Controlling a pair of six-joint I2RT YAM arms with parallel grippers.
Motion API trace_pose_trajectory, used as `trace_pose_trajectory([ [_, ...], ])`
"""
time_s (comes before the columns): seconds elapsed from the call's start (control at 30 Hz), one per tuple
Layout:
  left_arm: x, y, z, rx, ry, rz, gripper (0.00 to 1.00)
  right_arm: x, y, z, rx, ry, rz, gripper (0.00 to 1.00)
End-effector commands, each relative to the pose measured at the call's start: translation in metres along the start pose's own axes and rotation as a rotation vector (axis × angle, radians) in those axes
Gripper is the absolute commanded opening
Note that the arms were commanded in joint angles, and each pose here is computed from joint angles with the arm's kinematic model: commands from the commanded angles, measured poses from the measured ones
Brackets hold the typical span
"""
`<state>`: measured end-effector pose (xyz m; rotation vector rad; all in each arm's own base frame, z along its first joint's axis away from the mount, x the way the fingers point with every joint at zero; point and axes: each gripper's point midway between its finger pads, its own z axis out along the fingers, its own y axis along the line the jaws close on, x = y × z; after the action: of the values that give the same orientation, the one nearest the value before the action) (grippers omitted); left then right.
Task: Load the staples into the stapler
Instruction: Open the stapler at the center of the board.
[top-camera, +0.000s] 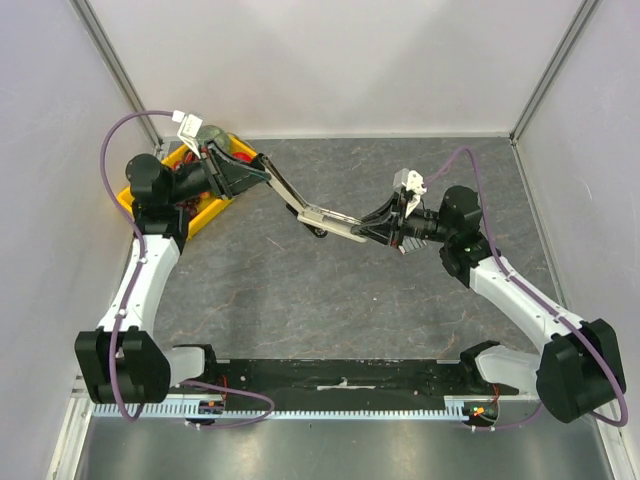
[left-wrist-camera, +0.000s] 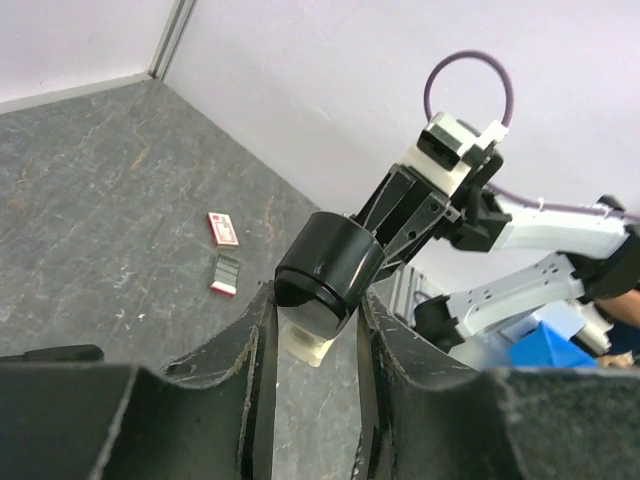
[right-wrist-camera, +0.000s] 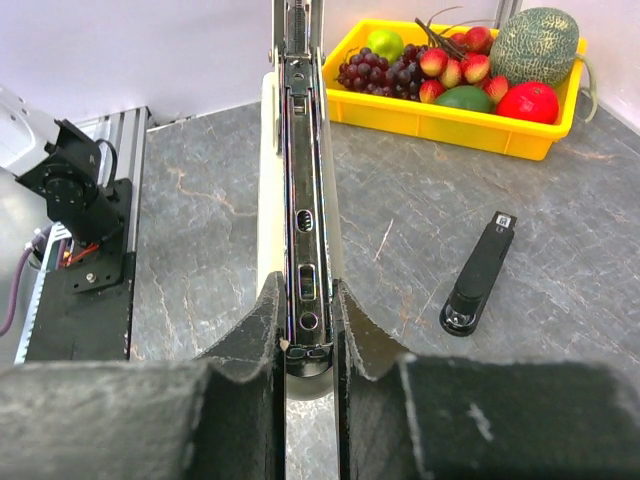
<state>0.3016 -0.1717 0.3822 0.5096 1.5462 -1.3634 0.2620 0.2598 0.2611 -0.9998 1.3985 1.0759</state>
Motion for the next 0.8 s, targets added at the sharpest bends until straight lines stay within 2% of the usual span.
trace_pose_trajectory([
  [0.0, -0.059, -0.044, -0.016, 0.054, -0.229, 0.057, 0.02, 0.025, 0.002, -0.003, 0.007, 0.032, 0.101, 0.00],
  [0.07, -0.059, -0.047, -0.020, 0.066, -0.254, 0.067, 0.02, 0.026, 0.005, -0.002, -0.007, 0.024, 0.128, 0.00],
  [0.1, -0.053, -0.046, -0.021, 0.076, -0.262, 0.014, 0.02, 0.027, 0.010, -0.001, -0.025, 0.021, 0.136, 0.00],
  [0.23, -0.056, -0.058, -0.025, 0.113, -0.301, 0.024, 0.02, 0.031, 0.026, 0.003, -0.090, 0.036, 0.133, 0.01],
  [0.37, -0.053, -0.055, -0.025, 0.105, -0.283, 0.025, 0.02, 0.026, 0.038, 0.001, -0.151, 0.044, 0.097, 0.31],
  [0.43, -0.049, -0.052, -0.024, 0.100, -0.265, 0.038, 0.02, 0.026, 0.040, -0.002, -0.162, 0.070, 0.059, 0.41],
  [0.47, -0.044, -0.050, -0.024, 0.095, -0.242, 0.046, 0.02, 0.016, 0.039, -0.001, -0.165, 0.068, 0.029, 0.54],
  [0.77, -0.005, -0.036, -0.021, 0.079, -0.136, 0.055, 0.02, 0.003, 0.026, 0.013, -0.140, 0.109, -0.058, 0.70],
])
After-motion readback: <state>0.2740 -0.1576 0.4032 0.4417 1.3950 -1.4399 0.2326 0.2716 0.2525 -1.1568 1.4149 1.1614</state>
